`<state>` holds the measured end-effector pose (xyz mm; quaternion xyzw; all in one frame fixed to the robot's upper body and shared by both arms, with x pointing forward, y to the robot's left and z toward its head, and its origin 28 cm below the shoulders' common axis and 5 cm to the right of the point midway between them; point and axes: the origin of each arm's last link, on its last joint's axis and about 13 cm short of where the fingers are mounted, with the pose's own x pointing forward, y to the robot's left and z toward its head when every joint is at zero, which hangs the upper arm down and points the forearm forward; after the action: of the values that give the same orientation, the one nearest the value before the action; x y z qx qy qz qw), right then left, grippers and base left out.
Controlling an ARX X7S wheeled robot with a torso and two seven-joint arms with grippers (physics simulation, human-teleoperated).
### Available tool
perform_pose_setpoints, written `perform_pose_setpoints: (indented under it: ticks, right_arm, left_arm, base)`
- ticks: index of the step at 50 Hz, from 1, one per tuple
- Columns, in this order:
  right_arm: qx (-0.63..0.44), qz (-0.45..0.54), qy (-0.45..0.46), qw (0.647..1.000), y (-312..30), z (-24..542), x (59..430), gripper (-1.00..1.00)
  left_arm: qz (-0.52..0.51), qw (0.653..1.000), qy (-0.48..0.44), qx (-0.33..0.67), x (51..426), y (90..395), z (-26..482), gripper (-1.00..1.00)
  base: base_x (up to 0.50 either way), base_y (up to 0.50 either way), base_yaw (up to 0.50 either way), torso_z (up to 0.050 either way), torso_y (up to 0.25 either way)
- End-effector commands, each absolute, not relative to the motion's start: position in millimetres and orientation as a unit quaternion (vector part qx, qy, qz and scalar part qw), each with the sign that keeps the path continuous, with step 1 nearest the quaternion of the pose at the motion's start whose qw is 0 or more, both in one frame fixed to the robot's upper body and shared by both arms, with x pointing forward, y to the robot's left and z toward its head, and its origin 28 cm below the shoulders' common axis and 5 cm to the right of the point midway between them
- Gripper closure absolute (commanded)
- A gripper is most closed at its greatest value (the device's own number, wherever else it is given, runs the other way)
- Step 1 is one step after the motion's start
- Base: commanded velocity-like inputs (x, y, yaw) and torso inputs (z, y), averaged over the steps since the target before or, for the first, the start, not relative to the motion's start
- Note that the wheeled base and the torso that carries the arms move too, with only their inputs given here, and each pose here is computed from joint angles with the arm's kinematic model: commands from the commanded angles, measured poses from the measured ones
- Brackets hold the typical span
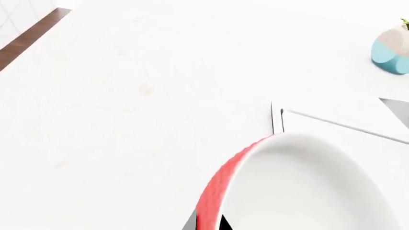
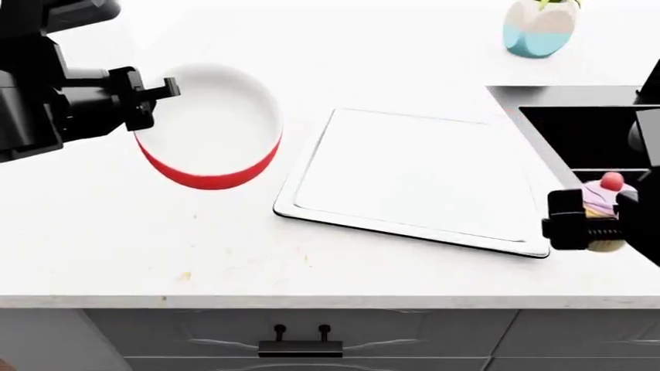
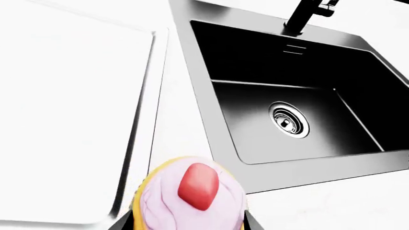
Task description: Move the fresh-baked cupcake off the tray onto the counter, and place the bowl used for mixing into the sink.
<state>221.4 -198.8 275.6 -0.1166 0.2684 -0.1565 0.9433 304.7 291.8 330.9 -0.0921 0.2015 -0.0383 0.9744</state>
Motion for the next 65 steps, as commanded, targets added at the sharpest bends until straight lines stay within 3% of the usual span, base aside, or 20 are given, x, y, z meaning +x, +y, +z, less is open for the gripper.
perform_pose_setpoints:
  ticks: [1,20,21,47,65]
  right_arm:
    - [-0.119,-0.165,0.269,0.942,-202.3,273.0,217.7,1.0]
    - [-0.114,-0.167,0.273,0.94,-204.1,266.9,216.5,1.0]
    - [-0.113,-0.165,0.276,0.94,-204.1,266.4,216.5,-1.0]
    - [-0.113,-0.175,0.262,0.942,-205.1,273.7,211.7,-1.0]
    - [-0.146,-0.205,0.172,0.952,-199.8,346.9,181.7,-1.0]
  left_arm:
    - [-0.039,0.977,0.186,-0.098,304.3,292.7,335.6,1.0]
    - [-0.04,0.978,0.18,-0.098,303.9,292.3,336.2,1.0]
    - [-0.04,0.978,0.179,-0.098,303.8,292.3,336.3,1.0]
    - [-0.047,0.981,0.166,-0.091,299.5,289.3,339.7,1.0]
    - [-0.043,0.983,0.156,-0.086,296.9,290.8,349.1,1.0]
  base:
    - [0.0,0.0,0.0,0.0,0.0]
    - [0.0,0.0,0.0,0.001,0.001]
    - [0.0,0.0,0.0,0.0,0.0]
    - [0.0,0.0,0.0,0.0,0.001]
    - [0.0,0.0,0.0,0.0,0.001]
